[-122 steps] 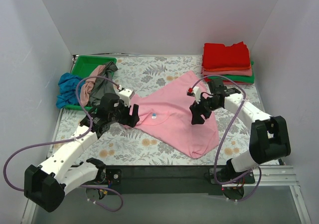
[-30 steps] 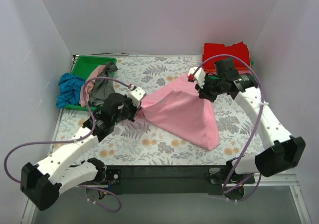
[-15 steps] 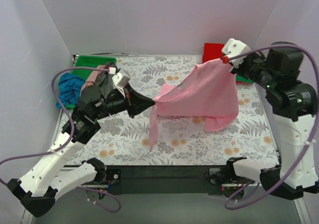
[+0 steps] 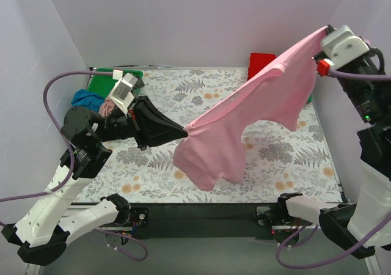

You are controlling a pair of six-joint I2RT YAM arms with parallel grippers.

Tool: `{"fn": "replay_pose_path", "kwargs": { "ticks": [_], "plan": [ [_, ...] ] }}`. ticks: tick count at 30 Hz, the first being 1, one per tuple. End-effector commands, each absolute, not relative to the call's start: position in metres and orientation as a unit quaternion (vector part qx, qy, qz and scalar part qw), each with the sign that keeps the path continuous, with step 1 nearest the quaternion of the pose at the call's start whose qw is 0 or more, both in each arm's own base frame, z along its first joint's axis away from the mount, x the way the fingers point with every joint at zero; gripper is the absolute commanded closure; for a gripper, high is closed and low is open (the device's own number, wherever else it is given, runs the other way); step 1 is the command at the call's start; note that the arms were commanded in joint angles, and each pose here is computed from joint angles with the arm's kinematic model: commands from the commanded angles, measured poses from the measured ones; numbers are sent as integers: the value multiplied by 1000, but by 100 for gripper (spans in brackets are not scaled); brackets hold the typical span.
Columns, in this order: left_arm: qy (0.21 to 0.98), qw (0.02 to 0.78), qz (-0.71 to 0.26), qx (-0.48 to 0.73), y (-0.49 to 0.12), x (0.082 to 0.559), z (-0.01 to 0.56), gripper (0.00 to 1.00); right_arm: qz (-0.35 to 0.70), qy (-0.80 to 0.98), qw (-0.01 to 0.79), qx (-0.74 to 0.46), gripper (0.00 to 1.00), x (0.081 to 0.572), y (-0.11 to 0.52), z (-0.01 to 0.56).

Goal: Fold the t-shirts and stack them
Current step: Flatten the tshirt out

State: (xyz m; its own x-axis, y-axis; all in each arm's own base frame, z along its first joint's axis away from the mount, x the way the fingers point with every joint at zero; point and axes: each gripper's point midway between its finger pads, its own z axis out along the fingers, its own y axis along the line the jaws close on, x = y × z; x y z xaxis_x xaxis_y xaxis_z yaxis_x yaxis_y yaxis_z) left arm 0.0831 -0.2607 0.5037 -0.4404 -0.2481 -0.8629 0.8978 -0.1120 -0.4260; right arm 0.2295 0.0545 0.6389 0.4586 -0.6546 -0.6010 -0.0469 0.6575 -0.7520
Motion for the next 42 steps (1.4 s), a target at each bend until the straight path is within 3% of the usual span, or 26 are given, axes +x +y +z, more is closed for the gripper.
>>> {"fn": "replay_pose_path", "kwargs": {
  "ticks": [1, 5, 10, 12, 13, 15, 16, 17, 18, 19, 20, 21, 22, 24, 29, 30, 33, 36, 40, 42],
  "plan": [
    [506, 405, -694, 313, -251, 65, 505, 100, -113, 495, 761, -405, 99, 285, 99, 615],
    [528, 430, -679, 275, -248, 77, 487, 100, -44, 499, 749, -434, 99, 326, 140, 600],
    [629, 466, -622, 27, -222, 144, 424, 100, 18, 526, 671, -521, 99, 385, 251, 504],
    [699, 407, -580, -96, -215, 166, 349, 100, 34, 524, 650, -549, 99, 399, 298, 461],
    [706, 421, -540, -182, -195, 186, 326, 100, 33, 541, 629, -558, 99, 420, 320, 424],
    [739, 361, -467, -325, -167, 190, 244, 100, 40, 546, 624, -557, 99, 440, 354, 394],
    [738, 352, -436, -376, -153, 191, 218, 100, 39, 576, 590, -565, 99, 465, 375, 339],
    [715, 374, -409, -426, -129, 194, 204, 100, 41, 574, 605, -550, 94, 475, 388, 348],
    [713, 351, -367, -483, -114, 189, 167, 100, 46, 582, 597, -549, 64, 479, 405, 331],
    [704, 355, -353, -504, -104, 188, 158, 90, 15, 609, 577, -543, 48, 500, 416, 289],
    [688, 380, -336, -519, -90, 191, 157, 71, 4, 614, 579, -537, 35, 506, 422, 282],
    [687, 383, -325, -525, -84, 189, 153, 41, 0, 610, 585, -534, 19, 506, 431, 284],
    [683, 388, -321, -529, -79, 188, 159, 29, -4, 616, 579, -535, 16, 507, 431, 275],
    [697, 397, -298, -518, -75, 187, 165, 18, -2, 629, 558, -541, 12, 500, 425, 259],
    [737, 441, -279, -430, -80, 192, 200, 18, -27, 646, 503, -574, 6, 464, 369, 268],
    [736, 449, -319, -394, -98, 199, 216, 19, -30, 646, 504, -572, 5, 455, 350, 286],
    [775, 473, -358, -218, -144, 203, 227, 20, -23, 678, 408, -611, 3, 423, 297, 233],
    [820, 397, -408, -60, -197, 180, 200, 21, 13, 717, 333, -612, 2, 384, 233, 200],
    [838, 284, -465, 41, -234, 145, 161, 27, 114, 777, 312, -534, 4, 355, 159, 194],
    [817, 238, -514, 107, -248, 121, 154, 28, 165, 820, 287, -467, 12, 342, 120, 178]
  ]
}}
